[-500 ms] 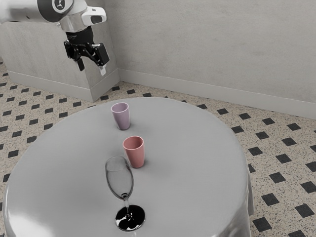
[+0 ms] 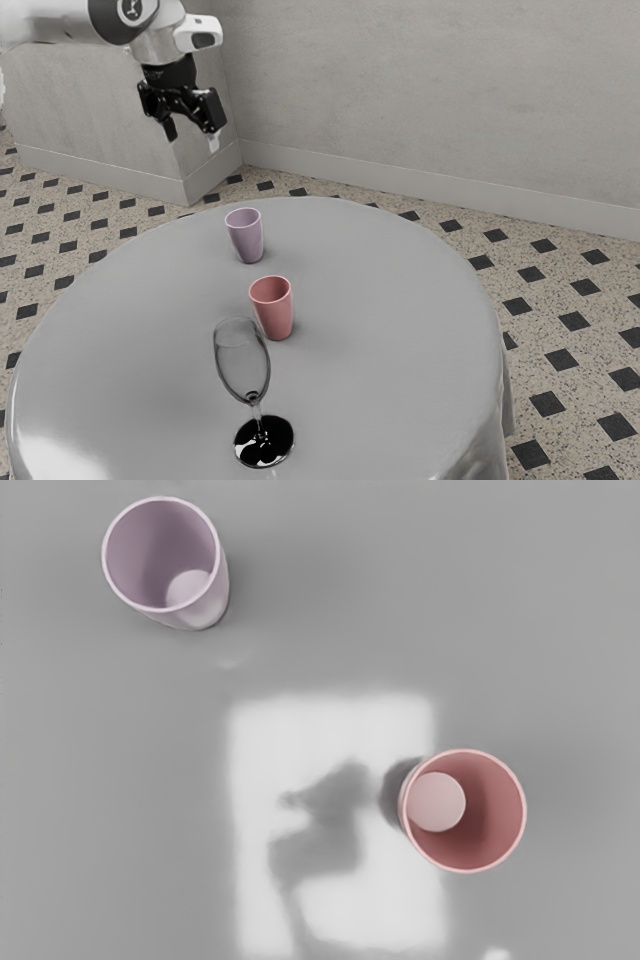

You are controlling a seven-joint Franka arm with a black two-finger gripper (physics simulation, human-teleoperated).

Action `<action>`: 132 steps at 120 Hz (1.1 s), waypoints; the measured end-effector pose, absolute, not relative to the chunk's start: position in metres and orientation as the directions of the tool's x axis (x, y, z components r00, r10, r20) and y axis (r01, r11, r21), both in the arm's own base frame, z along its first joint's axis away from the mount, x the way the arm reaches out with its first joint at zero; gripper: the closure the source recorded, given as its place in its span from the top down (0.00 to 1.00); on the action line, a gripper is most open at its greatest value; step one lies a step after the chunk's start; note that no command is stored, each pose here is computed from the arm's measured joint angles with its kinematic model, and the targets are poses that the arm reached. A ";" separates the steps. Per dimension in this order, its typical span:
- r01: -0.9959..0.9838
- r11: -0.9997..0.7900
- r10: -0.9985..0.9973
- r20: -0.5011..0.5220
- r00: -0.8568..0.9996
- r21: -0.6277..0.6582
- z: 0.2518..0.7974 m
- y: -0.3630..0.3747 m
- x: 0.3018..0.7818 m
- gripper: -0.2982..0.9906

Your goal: Place the left cup onto the right cup

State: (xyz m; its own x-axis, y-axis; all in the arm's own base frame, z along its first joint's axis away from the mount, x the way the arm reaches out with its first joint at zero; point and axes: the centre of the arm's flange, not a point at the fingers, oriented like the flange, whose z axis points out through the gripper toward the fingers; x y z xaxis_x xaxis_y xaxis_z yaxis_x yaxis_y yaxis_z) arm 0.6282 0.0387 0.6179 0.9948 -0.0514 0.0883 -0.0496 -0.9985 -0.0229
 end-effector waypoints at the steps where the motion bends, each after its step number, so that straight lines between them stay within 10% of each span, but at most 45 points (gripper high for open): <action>1: -0.050 -0.998 -0.052 0.090 0.995 -0.025 0.618 0.038 0.631 0.77; 57: -0.024 -0.997 -0.029 0.077 0.997 -0.069 0.480 0.078 0.755 0.77; 132: -0.017 -1.000 -0.019 0.150 0.989 -0.009 0.346 0.097 0.797 0.77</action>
State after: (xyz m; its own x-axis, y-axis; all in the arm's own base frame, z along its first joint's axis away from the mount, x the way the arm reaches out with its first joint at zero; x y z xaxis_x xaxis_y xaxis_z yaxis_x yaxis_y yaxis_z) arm 0.7966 0.0971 0.3464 0.9885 -0.0185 0.1501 -0.0173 -0.9998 -0.0095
